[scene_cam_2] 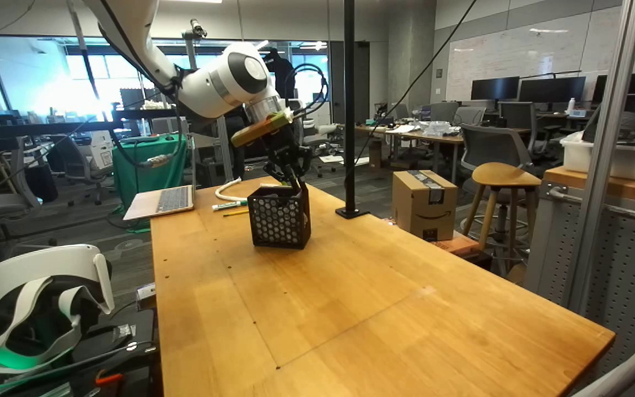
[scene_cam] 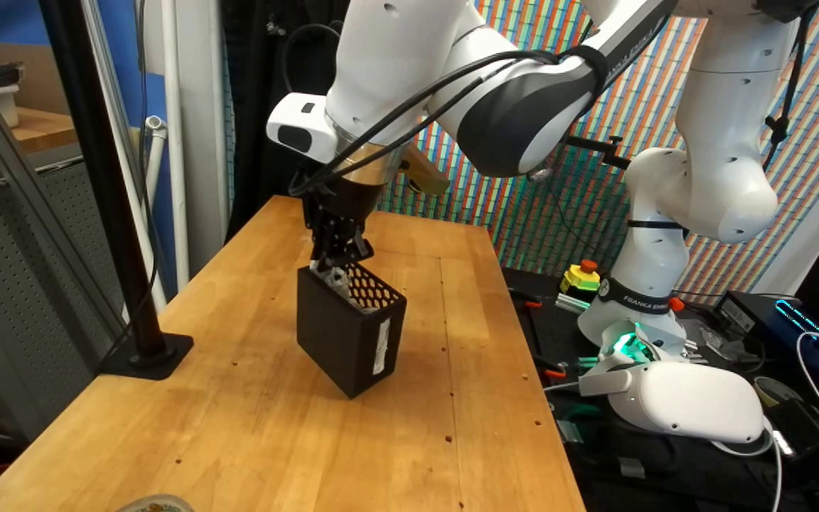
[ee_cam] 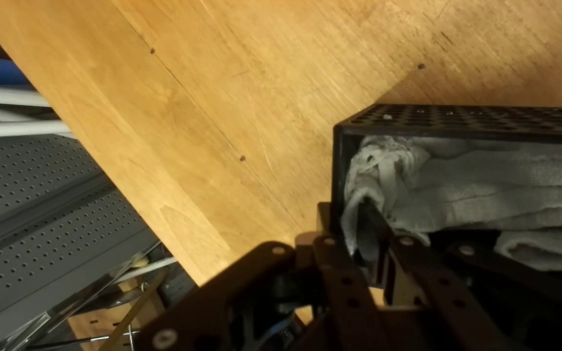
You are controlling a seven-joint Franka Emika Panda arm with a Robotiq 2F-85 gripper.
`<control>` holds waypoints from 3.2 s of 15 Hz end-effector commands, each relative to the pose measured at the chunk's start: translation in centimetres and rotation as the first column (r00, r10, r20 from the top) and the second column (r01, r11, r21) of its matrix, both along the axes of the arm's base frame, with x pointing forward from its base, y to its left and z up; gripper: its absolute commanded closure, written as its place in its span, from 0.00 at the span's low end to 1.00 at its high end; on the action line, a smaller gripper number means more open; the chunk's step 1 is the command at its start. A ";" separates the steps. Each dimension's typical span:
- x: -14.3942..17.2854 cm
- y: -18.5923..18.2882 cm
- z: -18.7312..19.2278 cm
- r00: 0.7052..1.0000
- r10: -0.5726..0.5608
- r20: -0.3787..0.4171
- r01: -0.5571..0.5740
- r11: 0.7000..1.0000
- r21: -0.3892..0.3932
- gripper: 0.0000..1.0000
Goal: Put the towel in the box
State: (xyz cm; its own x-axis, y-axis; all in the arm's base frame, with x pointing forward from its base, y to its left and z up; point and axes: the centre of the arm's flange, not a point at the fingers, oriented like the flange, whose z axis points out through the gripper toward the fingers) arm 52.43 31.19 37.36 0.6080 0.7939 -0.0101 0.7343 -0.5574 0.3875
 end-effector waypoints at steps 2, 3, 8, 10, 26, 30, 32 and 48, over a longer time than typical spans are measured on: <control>-0.1 0.8 0.1 1.000 0.014 0.025 -0.014 1.000 -0.001 0.82; -0.3 0.8 -0.1 1.000 0.016 0.020 -0.016 1.000 0.000 0.81; -0.9 1.0 -0.6 1.000 0.024 0.000 -0.024 1.000 0.009 0.81; -1.4 1.2 -0.6 1.000 0.030 -0.008 -0.030 0.999 0.021 0.81; -3.4 3.7 0.7 0.995 0.099 0.029 -0.100 0.994 0.036 0.81; -4.2 4.1 0.8 0.992 0.119 0.040 -0.121 0.992 0.047 0.81; -4.6 4.4 1.1 0.990 0.132 0.051 -0.134 0.989 0.056 0.81; -4.8 2.3 -1.8 0.993 0.117 -0.032 -0.116 0.993 0.036 0.81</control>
